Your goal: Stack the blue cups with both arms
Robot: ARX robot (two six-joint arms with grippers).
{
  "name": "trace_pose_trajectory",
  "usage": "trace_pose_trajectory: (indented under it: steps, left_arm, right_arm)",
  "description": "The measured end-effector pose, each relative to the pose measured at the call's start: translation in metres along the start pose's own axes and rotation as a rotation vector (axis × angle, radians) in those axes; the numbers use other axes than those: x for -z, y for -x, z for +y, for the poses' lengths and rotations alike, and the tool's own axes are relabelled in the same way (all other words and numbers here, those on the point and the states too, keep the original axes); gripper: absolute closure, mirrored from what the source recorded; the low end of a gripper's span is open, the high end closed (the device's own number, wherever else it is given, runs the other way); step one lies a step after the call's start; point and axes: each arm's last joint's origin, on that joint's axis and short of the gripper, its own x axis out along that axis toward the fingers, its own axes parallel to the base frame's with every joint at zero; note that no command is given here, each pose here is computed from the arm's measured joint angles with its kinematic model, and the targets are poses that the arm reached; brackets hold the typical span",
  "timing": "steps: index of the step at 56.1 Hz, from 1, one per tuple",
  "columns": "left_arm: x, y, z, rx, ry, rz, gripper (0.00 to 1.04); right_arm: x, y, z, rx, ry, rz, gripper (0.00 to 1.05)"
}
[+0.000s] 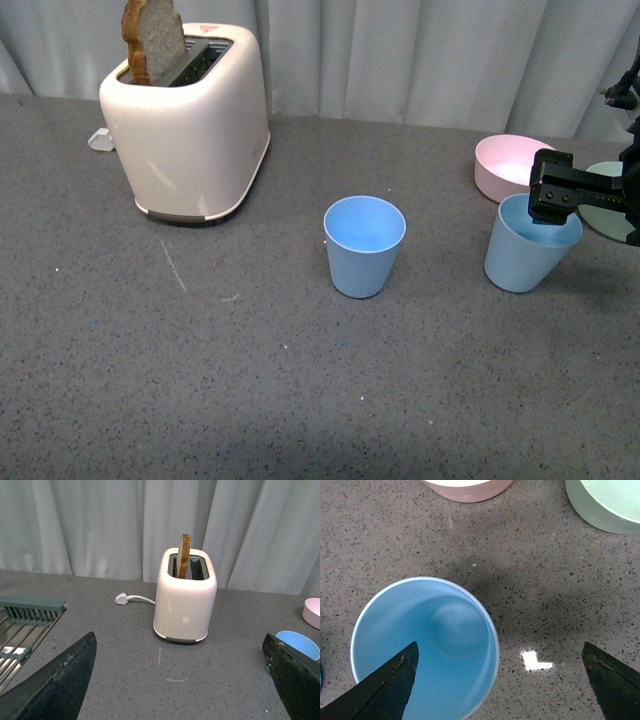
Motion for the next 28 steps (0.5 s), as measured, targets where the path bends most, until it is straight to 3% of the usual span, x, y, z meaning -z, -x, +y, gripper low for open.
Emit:
trace_pose_trajectory:
  steps: [12, 28]
  left_arm:
    - [0.000, 0.000, 0.000, 0.000, 0.000, 0.000, 0.07]
    - [0.000, 0.000, 0.000, 0.000, 0.000, 0.000, 0.07]
  right_arm:
    - [0.001, -0.013, -0.001, 0.013, -0.004, 0.026, 0.11]
    - [0.000, -0.022, -0.003, 0.015, -0.011, 0.049, 0.49]
